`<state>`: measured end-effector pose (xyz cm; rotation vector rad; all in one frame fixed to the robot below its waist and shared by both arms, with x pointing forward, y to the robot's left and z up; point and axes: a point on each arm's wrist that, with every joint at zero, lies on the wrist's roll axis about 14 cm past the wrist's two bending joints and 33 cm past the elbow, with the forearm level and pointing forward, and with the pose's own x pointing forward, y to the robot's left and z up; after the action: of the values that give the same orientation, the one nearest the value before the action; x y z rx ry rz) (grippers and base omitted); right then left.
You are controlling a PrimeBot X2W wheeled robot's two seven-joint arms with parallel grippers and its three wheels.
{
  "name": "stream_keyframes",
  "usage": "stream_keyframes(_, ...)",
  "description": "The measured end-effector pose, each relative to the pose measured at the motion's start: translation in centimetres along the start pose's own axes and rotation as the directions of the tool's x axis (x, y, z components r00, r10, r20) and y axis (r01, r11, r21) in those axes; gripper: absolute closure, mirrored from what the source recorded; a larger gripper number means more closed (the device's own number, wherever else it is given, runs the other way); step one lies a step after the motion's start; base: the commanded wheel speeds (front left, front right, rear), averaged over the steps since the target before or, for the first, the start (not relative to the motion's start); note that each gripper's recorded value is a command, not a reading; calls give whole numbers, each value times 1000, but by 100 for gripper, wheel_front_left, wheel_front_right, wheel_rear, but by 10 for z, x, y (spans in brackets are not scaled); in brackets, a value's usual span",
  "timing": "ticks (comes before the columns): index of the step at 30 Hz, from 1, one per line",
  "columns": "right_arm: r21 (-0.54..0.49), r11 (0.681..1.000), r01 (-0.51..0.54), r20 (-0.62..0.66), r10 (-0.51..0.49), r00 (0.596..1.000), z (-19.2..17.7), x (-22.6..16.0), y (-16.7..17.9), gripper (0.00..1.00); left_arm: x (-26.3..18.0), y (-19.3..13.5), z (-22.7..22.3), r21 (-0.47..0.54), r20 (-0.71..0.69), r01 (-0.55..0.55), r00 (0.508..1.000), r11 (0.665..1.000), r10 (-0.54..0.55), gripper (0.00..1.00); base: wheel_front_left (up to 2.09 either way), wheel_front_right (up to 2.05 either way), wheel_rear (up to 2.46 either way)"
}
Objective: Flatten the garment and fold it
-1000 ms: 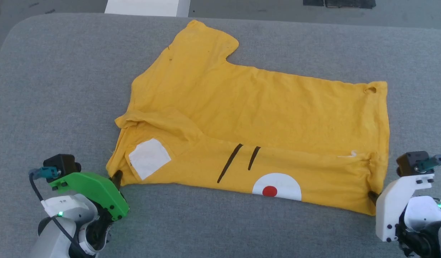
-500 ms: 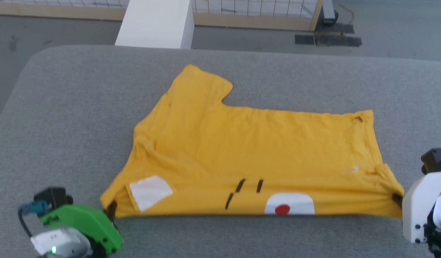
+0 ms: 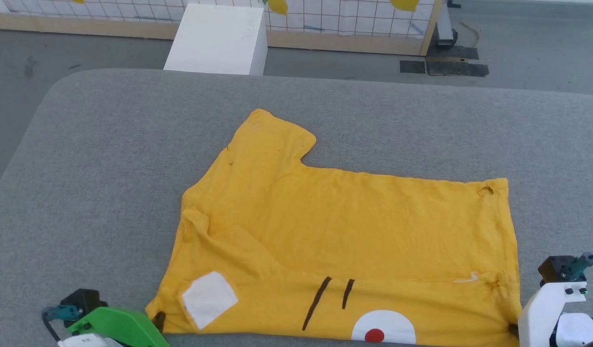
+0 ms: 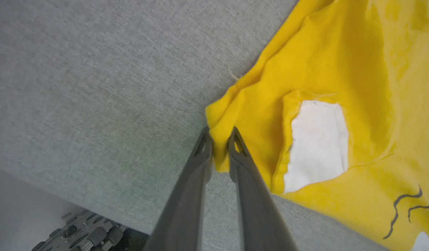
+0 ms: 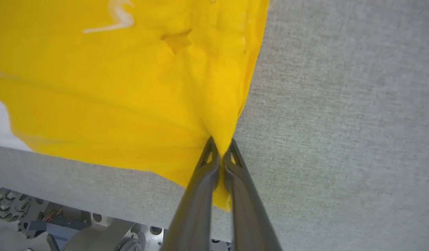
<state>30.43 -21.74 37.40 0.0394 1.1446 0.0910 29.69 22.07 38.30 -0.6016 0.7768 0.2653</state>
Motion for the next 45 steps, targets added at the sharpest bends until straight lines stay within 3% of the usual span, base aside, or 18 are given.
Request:
stream_keyframes(1,-2,1000,1,3,-1,1000,0,0,0,65,1,0,2,3,3,-2,1000,1000,2,0,0,0,0)
stream_keyframes(2,-2,1000,1,6,0,1000,0,0,0,0,1,0,4,2,10,-1,1000,1000,1,0,0,0,0)
stream_keyframes(6,9,1000,1,93,-2,996,15,-8,-3,0,-4,-5,25,36,71,20,997,999,-22,0,0,0,0)
stream_keyframes(9,36,999,-1,232,-8,973,47,-25,-9,0,-13,-23,55,85,162,69,983,994,-82,0,0,0,0)
stream_keyframes(14,40,999,26,510,-43,859,115,-68,-19,0,-40,-88,124,286,381,221,867,932,-322,0,0,0,0)
stream_keyframes(20,22,999,46,587,-50,808,148,-77,-20,0,-41,-134,159,452,466,249,753,857,-464,0,0,0,0)
stream_keyframes(26,7,998,60,607,-51,793,178,-68,-21,0,-11,-173,173,515,459,276,710,812,-533,0,0,0,0)
stream_keyframes(34,-36,997,67,573,-34,819,201,-37,-16,0,57,-216,186,565,345,295,764,771,-545,0,0,0,0)
stream_keyframes(40,-80,995,64,542,-10,840,209,-12,-8,0,119,-217,191,585,183,253,885,771,-429,0,0,0,0)
stream_keyframes(45,-88,994,65,490,-14,872,201,10,-10,0,159,-221,177,597,10,253,946,761,-323,0,0,0,0)
